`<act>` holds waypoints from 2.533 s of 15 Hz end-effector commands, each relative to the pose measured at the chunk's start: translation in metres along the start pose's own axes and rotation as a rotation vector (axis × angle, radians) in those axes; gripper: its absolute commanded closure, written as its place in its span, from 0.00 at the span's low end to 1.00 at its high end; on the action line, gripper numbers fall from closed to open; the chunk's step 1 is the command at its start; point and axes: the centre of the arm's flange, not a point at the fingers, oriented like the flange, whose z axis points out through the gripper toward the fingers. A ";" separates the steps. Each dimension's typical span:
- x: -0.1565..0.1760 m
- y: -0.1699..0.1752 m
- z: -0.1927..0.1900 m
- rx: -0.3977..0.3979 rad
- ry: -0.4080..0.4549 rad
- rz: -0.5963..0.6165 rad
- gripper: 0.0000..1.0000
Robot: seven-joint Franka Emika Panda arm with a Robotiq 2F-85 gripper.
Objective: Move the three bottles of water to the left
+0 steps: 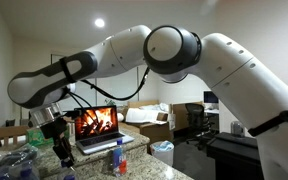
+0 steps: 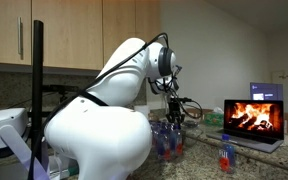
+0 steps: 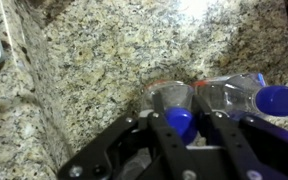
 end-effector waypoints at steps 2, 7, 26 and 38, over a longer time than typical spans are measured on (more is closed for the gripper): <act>-0.012 -0.014 0.011 0.003 0.010 0.007 0.85; -0.011 -0.013 0.012 -0.014 0.074 0.012 0.85; -0.004 -0.015 0.007 -0.012 0.064 -0.014 0.04; -0.081 -0.019 -0.042 -0.072 0.378 0.147 0.00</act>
